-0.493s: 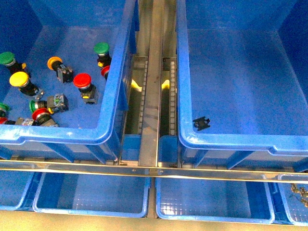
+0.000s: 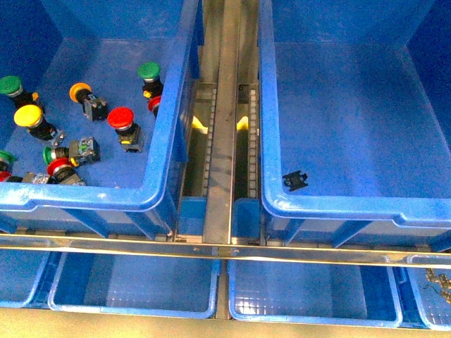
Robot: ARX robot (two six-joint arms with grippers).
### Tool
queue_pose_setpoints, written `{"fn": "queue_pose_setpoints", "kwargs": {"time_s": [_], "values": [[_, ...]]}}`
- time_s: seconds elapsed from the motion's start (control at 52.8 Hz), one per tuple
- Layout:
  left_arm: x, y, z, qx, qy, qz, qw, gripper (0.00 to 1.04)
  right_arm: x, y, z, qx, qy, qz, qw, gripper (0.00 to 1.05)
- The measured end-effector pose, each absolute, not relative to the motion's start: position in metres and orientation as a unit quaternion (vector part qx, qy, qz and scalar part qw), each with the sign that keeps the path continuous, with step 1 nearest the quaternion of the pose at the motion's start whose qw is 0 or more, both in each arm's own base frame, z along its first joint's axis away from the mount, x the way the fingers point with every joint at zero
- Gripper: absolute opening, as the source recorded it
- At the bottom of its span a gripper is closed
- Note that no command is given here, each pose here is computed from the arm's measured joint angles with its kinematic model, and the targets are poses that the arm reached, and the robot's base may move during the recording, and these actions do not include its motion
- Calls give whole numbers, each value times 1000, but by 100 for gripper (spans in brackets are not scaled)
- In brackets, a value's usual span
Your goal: Pick red and yellow buttons and place in box
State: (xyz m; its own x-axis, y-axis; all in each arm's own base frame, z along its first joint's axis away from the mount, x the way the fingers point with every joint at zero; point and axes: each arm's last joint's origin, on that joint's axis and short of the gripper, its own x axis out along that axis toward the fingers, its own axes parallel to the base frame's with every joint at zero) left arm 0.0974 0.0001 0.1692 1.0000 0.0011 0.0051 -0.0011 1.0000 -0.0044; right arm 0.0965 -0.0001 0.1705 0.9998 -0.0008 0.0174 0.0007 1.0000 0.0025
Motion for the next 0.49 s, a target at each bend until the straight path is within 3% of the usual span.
{"fn": "queue_pose_setpoints", "kwargs": {"time_s": [0.493], "values": [[97, 0, 169, -2, -3, 1, 1000, 97, 97, 0, 171, 1, -9, 0, 1000, 98]]}}
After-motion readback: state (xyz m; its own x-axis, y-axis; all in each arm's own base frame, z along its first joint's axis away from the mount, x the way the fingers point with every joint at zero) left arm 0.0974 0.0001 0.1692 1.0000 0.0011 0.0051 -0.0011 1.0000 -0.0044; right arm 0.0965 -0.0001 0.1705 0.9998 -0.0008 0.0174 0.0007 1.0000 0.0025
